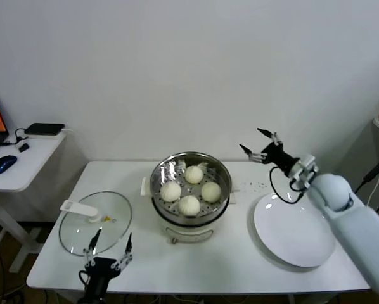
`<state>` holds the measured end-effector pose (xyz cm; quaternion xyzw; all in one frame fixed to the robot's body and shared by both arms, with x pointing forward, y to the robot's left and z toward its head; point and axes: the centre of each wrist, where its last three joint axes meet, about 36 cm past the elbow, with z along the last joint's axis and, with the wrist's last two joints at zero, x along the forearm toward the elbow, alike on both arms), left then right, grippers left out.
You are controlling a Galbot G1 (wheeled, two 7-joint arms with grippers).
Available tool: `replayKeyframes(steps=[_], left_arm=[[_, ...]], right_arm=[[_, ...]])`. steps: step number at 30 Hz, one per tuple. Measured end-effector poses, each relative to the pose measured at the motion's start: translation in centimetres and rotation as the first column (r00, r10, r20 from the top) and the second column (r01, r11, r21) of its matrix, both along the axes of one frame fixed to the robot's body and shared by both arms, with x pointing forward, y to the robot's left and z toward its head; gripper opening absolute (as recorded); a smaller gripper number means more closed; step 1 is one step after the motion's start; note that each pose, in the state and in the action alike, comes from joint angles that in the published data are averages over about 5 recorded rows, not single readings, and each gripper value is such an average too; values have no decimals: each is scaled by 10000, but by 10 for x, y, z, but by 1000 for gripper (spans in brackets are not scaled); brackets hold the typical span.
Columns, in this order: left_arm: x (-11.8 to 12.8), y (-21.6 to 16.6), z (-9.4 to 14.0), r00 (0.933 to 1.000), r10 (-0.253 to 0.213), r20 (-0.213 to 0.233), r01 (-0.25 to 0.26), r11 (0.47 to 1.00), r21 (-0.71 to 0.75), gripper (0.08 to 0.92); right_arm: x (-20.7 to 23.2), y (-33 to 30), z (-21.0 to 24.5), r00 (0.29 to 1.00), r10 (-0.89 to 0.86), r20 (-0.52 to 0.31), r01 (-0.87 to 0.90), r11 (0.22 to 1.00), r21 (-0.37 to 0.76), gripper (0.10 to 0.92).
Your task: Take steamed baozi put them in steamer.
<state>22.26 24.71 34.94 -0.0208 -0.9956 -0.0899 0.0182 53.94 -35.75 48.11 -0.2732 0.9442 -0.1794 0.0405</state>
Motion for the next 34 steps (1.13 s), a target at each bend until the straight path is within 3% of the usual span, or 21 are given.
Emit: replayKeyframes(steps=[14, 25, 34], left_arm=[[-9, 6, 3, 9999, 103, -57, -103, 9999, 114, 823], [-11, 11, 5, 9996, 292, -39, -292, 9996, 60, 823], [-10, 11, 8, 9993, 371, -7, -371, 9993, -26, 823]], right_arm=[[-114, 11, -86, 9826, -1839, -274, 1848, 9493, 2545, 823], [-189, 16, -134, 9635, -2366, -1255, 2655, 9052, 3318, 823], [-219, 20, -150, 9579, -2326, -1685, 2790, 8931, 3528, 823]])
